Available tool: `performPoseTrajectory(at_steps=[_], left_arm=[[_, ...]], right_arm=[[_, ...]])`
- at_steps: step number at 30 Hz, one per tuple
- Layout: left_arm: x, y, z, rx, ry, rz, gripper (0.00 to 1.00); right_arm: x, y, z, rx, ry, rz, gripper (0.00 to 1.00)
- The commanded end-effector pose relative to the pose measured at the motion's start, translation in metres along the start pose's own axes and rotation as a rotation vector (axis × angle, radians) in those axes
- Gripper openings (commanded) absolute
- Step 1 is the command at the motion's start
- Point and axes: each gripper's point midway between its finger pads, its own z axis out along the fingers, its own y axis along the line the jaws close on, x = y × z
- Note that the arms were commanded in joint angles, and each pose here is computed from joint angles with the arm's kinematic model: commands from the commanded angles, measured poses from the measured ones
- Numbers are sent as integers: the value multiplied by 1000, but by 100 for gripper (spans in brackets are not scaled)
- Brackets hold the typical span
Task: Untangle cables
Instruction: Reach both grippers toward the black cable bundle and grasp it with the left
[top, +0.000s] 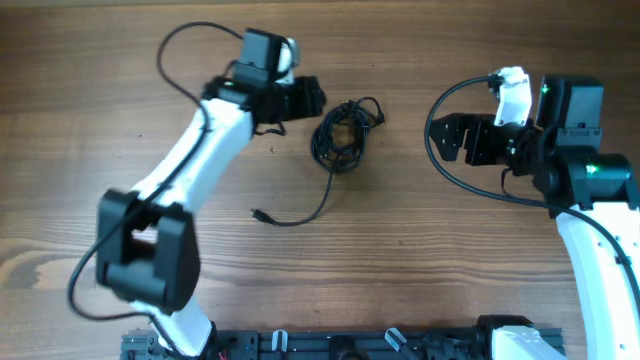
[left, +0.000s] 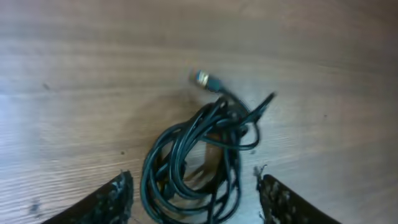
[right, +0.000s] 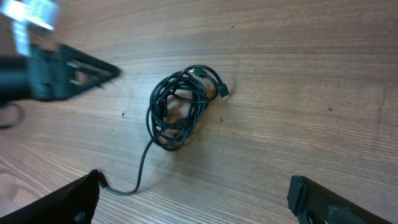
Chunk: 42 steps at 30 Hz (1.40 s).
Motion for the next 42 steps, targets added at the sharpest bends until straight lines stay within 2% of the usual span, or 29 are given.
performPoseTrajectory(at_steps=[1,3,5,9,12,13,14,18,22,24,28,32,35,37,38,40,42], left_arm=[[19,5,35,-98,36,-4,63],[29,10,49,-121,67,1,61],[37,17,60,-137,95,-4,54],[46,32,76,-180,120,-12,46],[49,36,84,-186,127,-29,30],[49,36,85,-186,126,-35,20],[49,36,85,-186,126,-34,4],[31,31,63,-165,79,-45,4],[-8,-12,-30,3,-45,-42,4],[-16,-33,-76,79,-105,-25,4],[-14,-42,-111,102,-133,-39,4],[-4,-25,-112,66,-82,-229,4],[-4,-6,-116,36,-68,-413,4],[-4,3,-118,23,-63,-470,4],[-4,7,-118,18,-61,-470,4],[-3,9,-118,11,-60,-340,4],[1,8,-116,2,-44,-130,4]], right_arm=[[-4,4,-2,-21,-1,15,100],[-4,4,-2,-21,1,17,100],[-4,4,-2,-21,1,17,100],[-4,4,-2,-21,1,16,100],[-3,4,-2,-21,1,16,100],[-3,4,-2,-21,1,16,100],[-3,4,-2,-21,1,17,100],[-5,4,-2,-22,-3,15,99],[-11,21,-3,-113,-27,-5,95],[-19,31,-2,-155,-50,27,92],[-27,52,-1,-221,-74,48,89],[-29,80,5,-285,-72,53,85],[-20,90,25,-273,-11,150,82],[-13,100,41,-290,33,154,82],[-10,104,49,-298,50,145,82],[-8,112,61,-319,62,118,80],[-11,119,69,-340,50,86,78]])
